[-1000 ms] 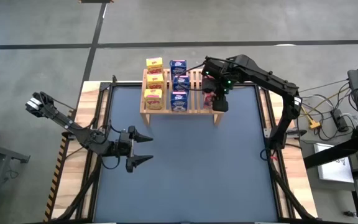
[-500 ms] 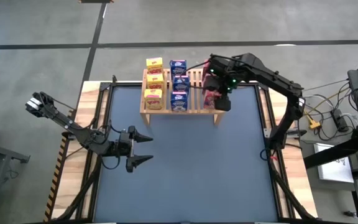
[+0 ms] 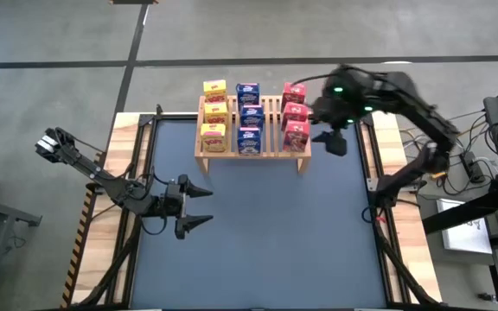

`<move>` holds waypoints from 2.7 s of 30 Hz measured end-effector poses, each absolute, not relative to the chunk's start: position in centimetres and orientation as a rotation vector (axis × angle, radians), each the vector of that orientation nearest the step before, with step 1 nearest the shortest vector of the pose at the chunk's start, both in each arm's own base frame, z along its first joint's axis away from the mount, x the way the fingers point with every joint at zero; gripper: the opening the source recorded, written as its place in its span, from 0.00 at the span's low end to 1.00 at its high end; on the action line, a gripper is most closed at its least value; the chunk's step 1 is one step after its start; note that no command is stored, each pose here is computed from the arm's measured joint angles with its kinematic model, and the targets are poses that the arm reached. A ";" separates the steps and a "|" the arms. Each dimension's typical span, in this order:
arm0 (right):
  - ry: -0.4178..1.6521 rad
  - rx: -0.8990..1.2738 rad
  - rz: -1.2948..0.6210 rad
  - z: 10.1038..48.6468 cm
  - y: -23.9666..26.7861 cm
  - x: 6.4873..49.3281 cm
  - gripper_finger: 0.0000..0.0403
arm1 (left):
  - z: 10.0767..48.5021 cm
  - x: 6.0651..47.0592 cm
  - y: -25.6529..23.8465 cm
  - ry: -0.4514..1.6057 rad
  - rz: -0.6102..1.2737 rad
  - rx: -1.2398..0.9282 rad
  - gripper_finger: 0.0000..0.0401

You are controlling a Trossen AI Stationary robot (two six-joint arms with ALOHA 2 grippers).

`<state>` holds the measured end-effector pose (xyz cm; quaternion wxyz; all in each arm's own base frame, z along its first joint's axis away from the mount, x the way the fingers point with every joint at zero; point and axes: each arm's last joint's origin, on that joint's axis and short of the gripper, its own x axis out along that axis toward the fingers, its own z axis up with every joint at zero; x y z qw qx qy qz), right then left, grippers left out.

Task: Stack cereal on shelf
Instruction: Return to Home Position

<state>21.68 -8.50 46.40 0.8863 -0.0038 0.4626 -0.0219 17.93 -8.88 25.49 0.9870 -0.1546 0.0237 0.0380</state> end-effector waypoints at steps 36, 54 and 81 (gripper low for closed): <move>-0.124 -0.358 0.062 32.0 0.2 5.2 0.57 | 26.8 7.5 -2.4 -0.209 0.112 -0.145 0.89; -0.292 -0.332 0.019 25.8 0.2 7.0 0.57 | 21.3 8.0 -2.3 -0.250 0.113 -0.108 0.89; -0.152 -0.208 -0.130 18.5 -0.4 9.7 0.53 | 18.8 9.3 -0.8 -0.229 0.097 -0.085 0.89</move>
